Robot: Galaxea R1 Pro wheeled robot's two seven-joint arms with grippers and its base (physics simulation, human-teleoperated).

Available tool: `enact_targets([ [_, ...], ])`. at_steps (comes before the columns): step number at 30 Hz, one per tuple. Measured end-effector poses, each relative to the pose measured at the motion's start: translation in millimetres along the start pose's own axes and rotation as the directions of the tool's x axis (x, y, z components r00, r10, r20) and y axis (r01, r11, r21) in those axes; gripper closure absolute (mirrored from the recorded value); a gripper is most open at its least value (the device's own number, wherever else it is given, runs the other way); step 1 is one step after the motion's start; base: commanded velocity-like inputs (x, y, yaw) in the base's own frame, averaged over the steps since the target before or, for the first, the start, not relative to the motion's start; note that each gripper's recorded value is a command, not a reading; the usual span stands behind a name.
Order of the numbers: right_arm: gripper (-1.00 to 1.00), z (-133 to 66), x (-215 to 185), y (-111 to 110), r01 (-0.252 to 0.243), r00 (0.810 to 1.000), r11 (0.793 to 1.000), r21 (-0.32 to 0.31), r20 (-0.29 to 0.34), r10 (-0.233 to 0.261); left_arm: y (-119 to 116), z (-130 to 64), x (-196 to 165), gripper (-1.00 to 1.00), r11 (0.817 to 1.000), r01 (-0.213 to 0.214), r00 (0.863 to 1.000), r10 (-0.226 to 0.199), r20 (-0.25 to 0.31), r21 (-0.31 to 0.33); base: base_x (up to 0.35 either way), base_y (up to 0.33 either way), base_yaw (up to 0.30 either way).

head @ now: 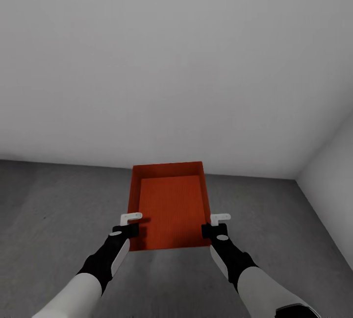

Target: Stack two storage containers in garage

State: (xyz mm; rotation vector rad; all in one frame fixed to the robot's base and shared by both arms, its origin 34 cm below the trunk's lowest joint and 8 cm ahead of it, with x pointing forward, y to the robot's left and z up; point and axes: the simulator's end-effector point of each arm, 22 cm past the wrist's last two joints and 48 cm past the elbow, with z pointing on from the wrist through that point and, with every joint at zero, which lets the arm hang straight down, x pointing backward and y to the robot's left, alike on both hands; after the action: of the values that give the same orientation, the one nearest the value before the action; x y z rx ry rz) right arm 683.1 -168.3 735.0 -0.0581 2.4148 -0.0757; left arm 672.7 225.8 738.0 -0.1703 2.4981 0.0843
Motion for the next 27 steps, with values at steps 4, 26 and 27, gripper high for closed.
enact_targets([
  [4,1.0,1.6,4,0,0.002,1.0,1.0,0.0,-0.006,-0.002,0,2.2,4,1.0,1.0,0.001,1.0,-0.001,-0.006,0.0,0.0,0.0,0.0],
  [26,1.0,10.0,24,2,0.004,0.999,1.0,-0.002,-0.041,-0.004,1,12.2,24,1.0,1.0,-0.002,0.999,0.002,-0.041,-0.003,0.0,0.0,0.0],
  [27,1.0,10.4,25,2,0.004,0.999,1.0,-0.002,-0.043,-0.004,1,12.6,25,1.0,1.0,-0.002,0.999,0.002,-0.043,-0.003,0.0,0.0,0.0],
])
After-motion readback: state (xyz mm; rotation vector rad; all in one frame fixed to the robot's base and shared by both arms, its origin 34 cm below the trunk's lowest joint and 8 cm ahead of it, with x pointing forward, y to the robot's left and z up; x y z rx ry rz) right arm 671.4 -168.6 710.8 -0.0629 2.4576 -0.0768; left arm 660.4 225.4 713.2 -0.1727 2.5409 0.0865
